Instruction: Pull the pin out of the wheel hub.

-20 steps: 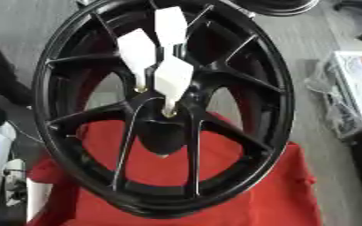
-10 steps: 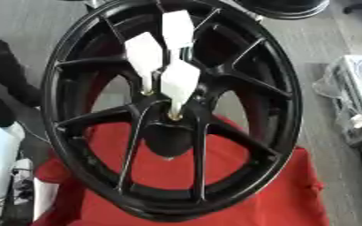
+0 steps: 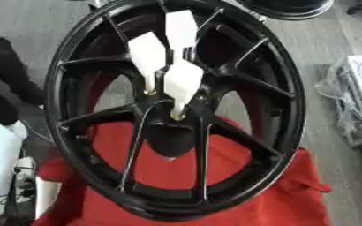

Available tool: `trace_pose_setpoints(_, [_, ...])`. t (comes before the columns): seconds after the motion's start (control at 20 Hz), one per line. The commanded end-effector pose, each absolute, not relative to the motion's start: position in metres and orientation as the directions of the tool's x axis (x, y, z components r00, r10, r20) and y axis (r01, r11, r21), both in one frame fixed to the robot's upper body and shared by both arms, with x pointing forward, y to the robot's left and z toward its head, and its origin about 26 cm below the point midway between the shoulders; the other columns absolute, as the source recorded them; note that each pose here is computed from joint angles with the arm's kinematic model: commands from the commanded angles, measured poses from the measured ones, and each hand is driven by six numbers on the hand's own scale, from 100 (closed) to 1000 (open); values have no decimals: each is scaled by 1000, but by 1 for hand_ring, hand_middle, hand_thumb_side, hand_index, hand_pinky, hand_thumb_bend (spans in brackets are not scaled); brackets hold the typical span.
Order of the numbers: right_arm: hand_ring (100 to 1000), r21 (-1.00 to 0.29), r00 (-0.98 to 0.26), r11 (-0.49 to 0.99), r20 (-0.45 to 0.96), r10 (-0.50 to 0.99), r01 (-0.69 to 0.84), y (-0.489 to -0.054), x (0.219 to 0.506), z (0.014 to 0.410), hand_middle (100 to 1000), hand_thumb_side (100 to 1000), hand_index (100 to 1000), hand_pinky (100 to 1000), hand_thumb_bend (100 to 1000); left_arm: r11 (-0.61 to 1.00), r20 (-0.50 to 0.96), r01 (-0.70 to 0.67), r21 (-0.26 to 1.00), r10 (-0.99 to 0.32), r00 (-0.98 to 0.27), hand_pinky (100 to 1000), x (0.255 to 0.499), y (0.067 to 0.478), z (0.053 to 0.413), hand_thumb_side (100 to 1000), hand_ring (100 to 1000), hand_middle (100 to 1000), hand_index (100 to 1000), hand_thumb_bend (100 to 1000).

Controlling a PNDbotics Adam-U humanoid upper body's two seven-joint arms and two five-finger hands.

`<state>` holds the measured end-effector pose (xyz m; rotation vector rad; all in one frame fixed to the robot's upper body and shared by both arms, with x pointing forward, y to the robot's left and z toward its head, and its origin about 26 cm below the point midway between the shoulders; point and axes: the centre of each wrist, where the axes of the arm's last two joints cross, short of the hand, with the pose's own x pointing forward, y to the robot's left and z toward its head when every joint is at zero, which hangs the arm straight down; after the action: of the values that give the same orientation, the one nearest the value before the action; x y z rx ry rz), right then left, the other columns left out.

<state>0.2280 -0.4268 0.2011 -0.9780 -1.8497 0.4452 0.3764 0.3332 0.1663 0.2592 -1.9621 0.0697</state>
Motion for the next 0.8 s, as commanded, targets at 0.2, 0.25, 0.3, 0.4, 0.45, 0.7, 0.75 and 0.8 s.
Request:
trace_pose_setpoints(0.2, [699, -394, -437, 807, 691, 576, 441, -411, 244, 213, 658, 533, 728, 944, 100, 976, 898, -197, 87, -163, -409, 660, 377, 331, 180, 829, 816, 719, 759, 118])
trace_pose_setpoints(0.25, [697, -330, -483, 847, 709, 514, 417, -410, 249, 213, 657, 534, 728, 947, 100, 977, 898, -192, 89, -162, -408, 660, 377, 330, 179, 829, 816, 719, 759, 118])
trace_pose_setpoints(0.3, [697, -273, -519, 879, 724, 455, 390, -411, 253, 211, 658, 534, 730, 951, 100, 978, 899, -188, 90, -161, -408, 661, 378, 329, 179, 829, 816, 719, 759, 118])
trace_pose_setpoints(0.4, [694, -183, -560, 926, 751, 349, 331, -414, 263, 205, 659, 566, 734, 960, 100, 979, 899, -181, 91, -159, -408, 662, 378, 327, 179, 829, 816, 719, 759, 117])
trace_pose_setpoints(0.45, [686, -144, -571, 941, 763, 302, 305, -417, 268, 202, 653, 577, 727, 957, 100, 980, 900, -178, 92, -158, -407, 662, 378, 327, 178, 829, 816, 719, 759, 117])
trace_pose_setpoints(0.7, [656, -26, -593, 971, 788, 166, 237, -428, 287, 186, 633, 614, 705, 950, 100, 982, 900, -163, 97, -156, -406, 663, 379, 324, 177, 830, 817, 720, 760, 116])
trace_pose_setpoints(0.75, [653, -12, -594, 974, 790, 149, 228, -429, 289, 183, 630, 617, 703, 949, 100, 982, 900, -161, 97, -156, -406, 664, 379, 323, 177, 830, 817, 720, 760, 116])
trace_pose_setpoints(0.8, [653, -3, -595, 975, 792, 137, 221, -430, 291, 182, 630, 617, 703, 949, 100, 982, 900, -159, 97, -155, -407, 664, 379, 323, 177, 830, 817, 720, 760, 116])
